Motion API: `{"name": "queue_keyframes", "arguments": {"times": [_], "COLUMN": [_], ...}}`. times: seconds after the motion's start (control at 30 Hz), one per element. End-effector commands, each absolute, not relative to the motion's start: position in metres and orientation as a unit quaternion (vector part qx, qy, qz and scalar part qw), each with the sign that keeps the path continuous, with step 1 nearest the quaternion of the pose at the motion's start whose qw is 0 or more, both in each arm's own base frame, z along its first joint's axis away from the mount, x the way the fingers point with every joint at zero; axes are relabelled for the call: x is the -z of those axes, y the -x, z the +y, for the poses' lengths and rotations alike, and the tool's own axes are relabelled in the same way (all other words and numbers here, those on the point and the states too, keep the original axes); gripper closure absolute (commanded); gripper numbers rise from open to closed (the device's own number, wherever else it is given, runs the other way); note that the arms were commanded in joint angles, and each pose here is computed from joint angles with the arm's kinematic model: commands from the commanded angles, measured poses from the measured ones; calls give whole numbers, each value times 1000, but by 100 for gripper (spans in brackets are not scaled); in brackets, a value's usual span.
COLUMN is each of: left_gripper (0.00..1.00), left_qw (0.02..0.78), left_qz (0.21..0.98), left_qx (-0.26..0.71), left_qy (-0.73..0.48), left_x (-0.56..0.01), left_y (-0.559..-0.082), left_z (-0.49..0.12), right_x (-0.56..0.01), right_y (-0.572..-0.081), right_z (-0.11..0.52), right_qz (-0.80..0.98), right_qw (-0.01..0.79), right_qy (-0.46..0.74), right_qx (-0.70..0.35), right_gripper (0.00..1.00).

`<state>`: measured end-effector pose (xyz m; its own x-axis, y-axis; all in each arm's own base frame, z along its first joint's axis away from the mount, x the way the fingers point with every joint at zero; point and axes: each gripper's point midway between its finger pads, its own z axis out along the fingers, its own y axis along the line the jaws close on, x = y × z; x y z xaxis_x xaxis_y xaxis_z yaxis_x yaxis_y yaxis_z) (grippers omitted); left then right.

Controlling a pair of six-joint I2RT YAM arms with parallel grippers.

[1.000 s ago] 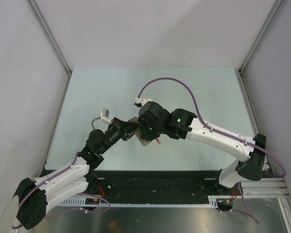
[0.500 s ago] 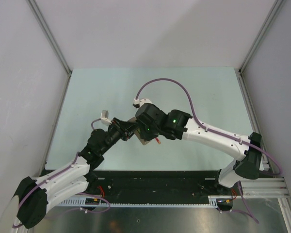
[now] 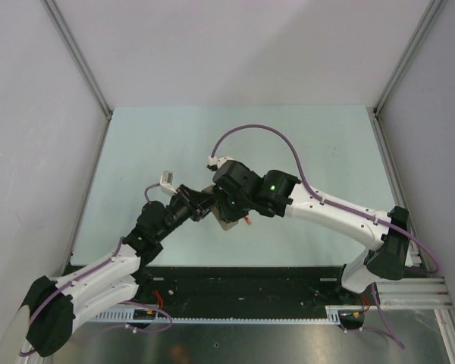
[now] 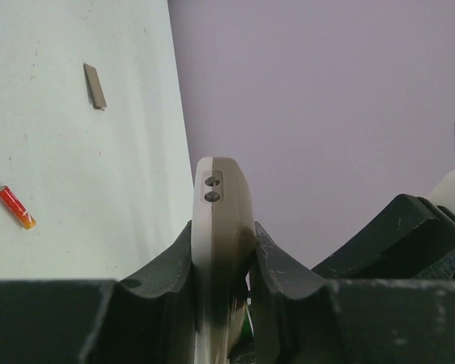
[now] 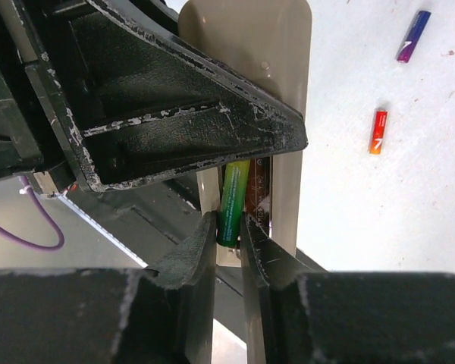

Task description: Load the batteries into the remote control

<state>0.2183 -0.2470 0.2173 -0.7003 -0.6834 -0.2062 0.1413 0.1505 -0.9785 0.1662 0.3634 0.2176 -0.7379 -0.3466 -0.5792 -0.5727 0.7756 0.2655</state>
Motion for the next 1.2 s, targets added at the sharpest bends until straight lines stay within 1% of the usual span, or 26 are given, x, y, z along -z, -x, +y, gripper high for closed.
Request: {"name": "queue_keyframes", "arguments": {"times": [0.0, 0.2, 0.57, 1.0, 1.17], "left_gripper": [100, 100, 100, 100, 100], "left_qw": [347, 351, 356, 359, 356], "left_qz": [520, 522, 528, 534, 541], "left_qx": [776, 773, 766, 759, 755], "left_qy": [83, 84, 88, 100, 103], "left_x": [-363, -361, -353, -344, -338], "left_y": [-168, -170, -173, -178, -181], "left_z": [-249, -250, -250, -249, -250], "right_x": [-197, -197, -205, -219, -234], "right_y": [-161, -162, -166, -171, -177], "right_z": [379, 374, 362, 349, 346], "right_qz": [905, 909, 912, 914, 912], "right_qw": [234, 233, 239, 251, 270], "right_qy": [275, 275, 276, 264, 253], "right_qx": [-224, -211, -185, -179, -180], "right_gripper": [79, 78, 71, 68, 63]}}
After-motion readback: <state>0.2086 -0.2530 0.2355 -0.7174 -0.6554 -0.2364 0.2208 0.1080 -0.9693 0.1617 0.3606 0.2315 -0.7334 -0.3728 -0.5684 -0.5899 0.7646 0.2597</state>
